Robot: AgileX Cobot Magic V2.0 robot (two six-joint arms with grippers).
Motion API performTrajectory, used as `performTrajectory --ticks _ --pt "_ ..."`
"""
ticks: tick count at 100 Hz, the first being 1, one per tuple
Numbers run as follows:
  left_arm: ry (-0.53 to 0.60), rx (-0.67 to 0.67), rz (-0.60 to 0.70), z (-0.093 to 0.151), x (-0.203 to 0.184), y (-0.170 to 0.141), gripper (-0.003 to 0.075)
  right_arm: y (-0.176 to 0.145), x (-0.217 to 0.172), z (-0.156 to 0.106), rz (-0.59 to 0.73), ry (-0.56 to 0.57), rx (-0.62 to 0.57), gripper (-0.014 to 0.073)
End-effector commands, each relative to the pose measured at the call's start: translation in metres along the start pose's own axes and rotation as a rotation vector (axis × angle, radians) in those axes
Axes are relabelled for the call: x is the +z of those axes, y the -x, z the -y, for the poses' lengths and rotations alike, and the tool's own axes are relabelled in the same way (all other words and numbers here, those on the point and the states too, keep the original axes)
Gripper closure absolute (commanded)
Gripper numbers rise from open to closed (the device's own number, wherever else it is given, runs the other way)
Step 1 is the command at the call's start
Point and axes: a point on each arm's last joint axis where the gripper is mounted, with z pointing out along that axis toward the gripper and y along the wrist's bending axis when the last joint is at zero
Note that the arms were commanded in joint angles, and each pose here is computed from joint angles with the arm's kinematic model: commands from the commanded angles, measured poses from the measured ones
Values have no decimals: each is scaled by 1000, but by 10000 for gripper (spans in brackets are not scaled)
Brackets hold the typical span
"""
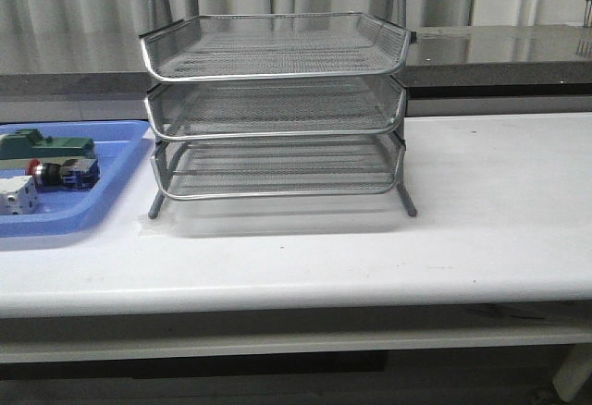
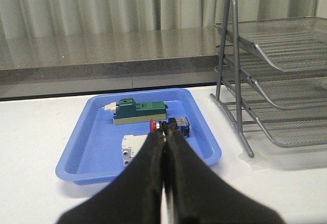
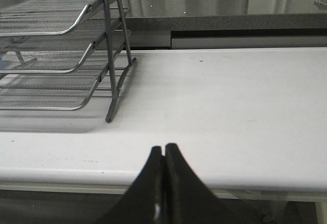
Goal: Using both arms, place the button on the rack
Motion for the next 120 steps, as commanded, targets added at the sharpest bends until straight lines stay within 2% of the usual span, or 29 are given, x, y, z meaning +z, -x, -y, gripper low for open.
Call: performTrajectory --ticks 1,83,108,120 --pt "1 -15 60 0 0 -9 741 15 -3 -1 123 2 -6 652" --pt "1 -15 60 0 0 -9 741 15 -3 -1 126 2 -9 652" --pt "1 -15 60 0 0 -9 741 31 -7 -2 263 11 -8 652" --pt "1 -15 60 0 0 -9 741 49 -12 -2 272 13 13 652"
